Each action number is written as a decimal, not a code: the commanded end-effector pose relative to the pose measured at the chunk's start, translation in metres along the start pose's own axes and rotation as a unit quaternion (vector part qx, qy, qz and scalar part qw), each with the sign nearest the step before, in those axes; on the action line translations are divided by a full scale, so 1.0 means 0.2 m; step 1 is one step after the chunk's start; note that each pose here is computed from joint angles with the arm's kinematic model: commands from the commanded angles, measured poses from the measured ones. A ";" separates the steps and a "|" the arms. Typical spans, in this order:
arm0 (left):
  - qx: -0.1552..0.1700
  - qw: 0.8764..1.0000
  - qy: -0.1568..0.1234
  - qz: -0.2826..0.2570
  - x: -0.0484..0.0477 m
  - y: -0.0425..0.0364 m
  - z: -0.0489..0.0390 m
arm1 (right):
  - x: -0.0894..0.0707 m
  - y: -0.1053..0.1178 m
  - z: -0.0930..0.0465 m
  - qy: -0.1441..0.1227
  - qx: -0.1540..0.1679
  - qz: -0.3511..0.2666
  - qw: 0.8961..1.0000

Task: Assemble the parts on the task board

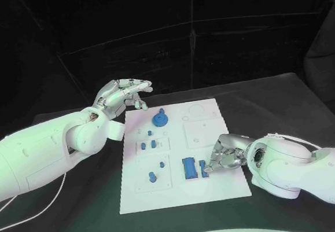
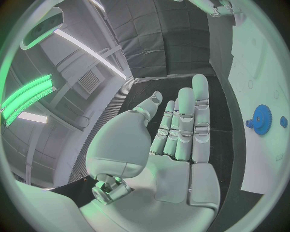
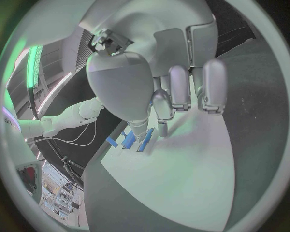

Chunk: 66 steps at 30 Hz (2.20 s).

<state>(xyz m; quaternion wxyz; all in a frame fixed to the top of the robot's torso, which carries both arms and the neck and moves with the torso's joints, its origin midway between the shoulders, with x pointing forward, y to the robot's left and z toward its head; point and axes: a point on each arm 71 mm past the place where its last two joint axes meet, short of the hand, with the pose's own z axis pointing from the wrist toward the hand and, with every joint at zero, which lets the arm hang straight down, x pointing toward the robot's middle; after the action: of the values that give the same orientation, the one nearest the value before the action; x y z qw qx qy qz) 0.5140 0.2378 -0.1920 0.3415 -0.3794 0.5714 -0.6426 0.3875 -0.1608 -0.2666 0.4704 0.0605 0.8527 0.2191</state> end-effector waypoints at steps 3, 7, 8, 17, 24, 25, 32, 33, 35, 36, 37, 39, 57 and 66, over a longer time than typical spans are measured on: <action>0.006 1.000 0.005 -0.002 0.003 -0.009 0.003 | -0.03 0.01 -0.03 -0.006 -0.066 0.097 0.993; 0.009 1.000 0.004 -0.002 0.001 -0.009 0.006 | -0.09 0.01 -0.04 -0.020 -0.107 0.157 0.982; 0.010 1.000 0.003 -0.001 -0.002 -0.010 0.006 | -0.13 0.00 -0.03 -0.028 -0.120 0.183 0.975; 0.015 1.000 -0.015 0.001 -0.042 -0.006 0.026 | -0.43 -0.17 0.13 -0.102 -0.159 0.362 0.913; 0.022 0.998 -0.053 -0.005 -0.109 -0.005 0.038 | -0.58 -0.24 0.27 -0.139 -0.194 0.402 0.884; 0.023 0.998 -0.059 -0.006 -0.118 -0.003 0.043 | -0.60 -0.24 0.29 -0.143 -0.198 0.405 0.881; 0.033 0.996 -0.087 -0.004 -0.158 0.025 0.057 | -0.65 -0.23 0.37 -0.156 -0.221 0.412 0.870; 0.035 0.995 -0.089 -0.004 -0.161 0.029 0.058 | -0.65 -0.23 0.37 -0.157 -0.222 0.412 0.870; 0.037 0.995 -0.093 -0.003 -0.164 0.034 0.058 | -0.65 -0.23 0.38 -0.158 -0.224 0.412 0.869; 0.012 0.997 -0.073 0.002 -0.149 0.051 0.057 | -0.63 -0.25 0.39 -0.161 -0.190 0.395 0.885; 0.012 0.997 -0.073 0.002 -0.148 0.052 0.057 | -0.63 -0.25 0.38 -0.162 -0.190 0.395 0.884; 0.012 0.997 -0.076 0.002 -0.142 0.056 0.055 | -0.63 -0.24 0.38 -0.164 -0.190 0.399 0.882; -0.005 0.984 -0.178 0.030 0.140 0.164 -0.041 | -0.45 -0.11 0.20 -0.251 -0.136 0.509 0.812; -0.014 0.972 -0.228 0.046 0.279 0.183 -0.114 | -0.42 -0.09 0.16 -0.263 -0.117 0.525 0.801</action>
<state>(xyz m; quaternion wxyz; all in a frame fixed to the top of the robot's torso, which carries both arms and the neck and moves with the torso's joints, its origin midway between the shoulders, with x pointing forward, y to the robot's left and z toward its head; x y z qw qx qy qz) 0.4681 0.1898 -0.2275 0.4334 -0.4907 0.5195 -0.5491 0.4615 -0.1881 -0.2262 0.4736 0.4815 0.5223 0.5206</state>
